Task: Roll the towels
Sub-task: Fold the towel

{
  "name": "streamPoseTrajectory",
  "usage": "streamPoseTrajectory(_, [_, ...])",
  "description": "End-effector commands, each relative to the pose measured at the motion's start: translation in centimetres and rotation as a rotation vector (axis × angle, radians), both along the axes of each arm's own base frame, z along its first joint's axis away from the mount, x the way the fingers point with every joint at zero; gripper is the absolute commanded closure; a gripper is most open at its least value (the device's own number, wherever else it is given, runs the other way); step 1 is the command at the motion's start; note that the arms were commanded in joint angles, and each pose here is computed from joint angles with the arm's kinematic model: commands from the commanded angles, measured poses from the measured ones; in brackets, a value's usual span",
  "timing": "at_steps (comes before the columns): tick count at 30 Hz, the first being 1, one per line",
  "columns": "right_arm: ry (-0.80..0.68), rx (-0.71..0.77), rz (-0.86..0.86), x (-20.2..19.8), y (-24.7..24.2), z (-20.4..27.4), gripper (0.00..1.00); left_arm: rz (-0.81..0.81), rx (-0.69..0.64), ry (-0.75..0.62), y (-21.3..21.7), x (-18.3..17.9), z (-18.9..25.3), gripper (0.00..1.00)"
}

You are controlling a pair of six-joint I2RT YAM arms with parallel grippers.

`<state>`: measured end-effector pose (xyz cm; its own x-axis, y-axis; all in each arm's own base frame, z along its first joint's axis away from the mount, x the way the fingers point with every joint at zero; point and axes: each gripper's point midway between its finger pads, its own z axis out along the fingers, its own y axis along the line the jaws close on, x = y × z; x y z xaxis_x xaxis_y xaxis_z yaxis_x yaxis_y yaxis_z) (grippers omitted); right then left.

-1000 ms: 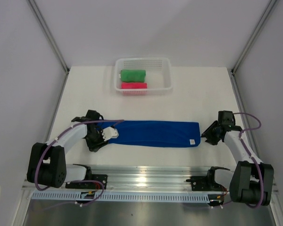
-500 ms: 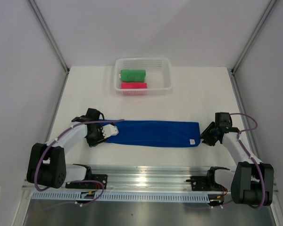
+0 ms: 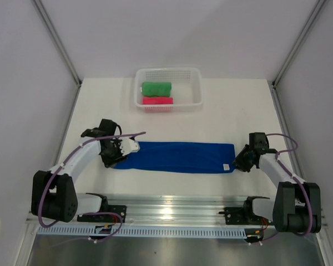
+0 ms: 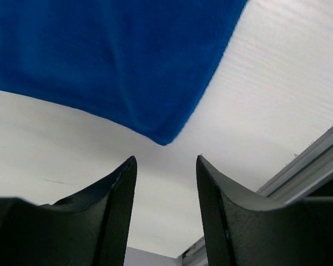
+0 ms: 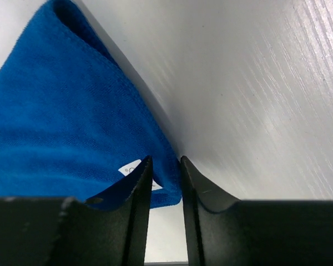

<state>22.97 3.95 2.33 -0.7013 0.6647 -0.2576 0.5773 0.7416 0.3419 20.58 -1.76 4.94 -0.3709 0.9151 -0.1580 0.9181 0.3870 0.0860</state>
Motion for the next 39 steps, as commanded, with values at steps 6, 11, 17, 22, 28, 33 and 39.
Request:
streamPoseTrajectory(6, [-0.035,0.002,-0.002,0.9,0.3,0.0,0.84,-0.073,-0.016,-0.007,-0.7,0.7,0.1,0.49])
streamPoseTrajectory(11, [-0.041,-0.004,-0.001,0.8,0.3,0.2,0.96,-0.127,0.074,-0.014,0.8,0.6,-2.6,0.45])
streamPoseTrajectory(17, [-0.040,-0.008,0.005,0.8,0.2,0.2,1.00,-0.128,0.076,-0.042,0.4,1.2,-3.1,0.47])
streamPoseTrajectory(22, [-0.047,-0.011,0.011,0.7,0.2,0.5,1.00,-0.119,0.084,-0.091,0.5,2.2,-2.8,0.55])
streamPoseTrajectory(28, [-0.049,-0.012,0.015,0.9,0.2,0.6,1.00,-0.114,0.074,-0.056,0.3,1.7,-3.3,0.71])
streamPoseTrajectory(33, [-0.055,-0.010,0.014,0.9,0.2,0.7,1.00,-0.105,0.074,0.005,0.4,0.6,-3.9,0.68])
streamPoseTrajectory(39, [-0.071,-0.034,0.021,1.0,-0.1,1.9,1.00,-0.045,-0.010,-0.002,-0.9,1.0,-1.9,0.99])
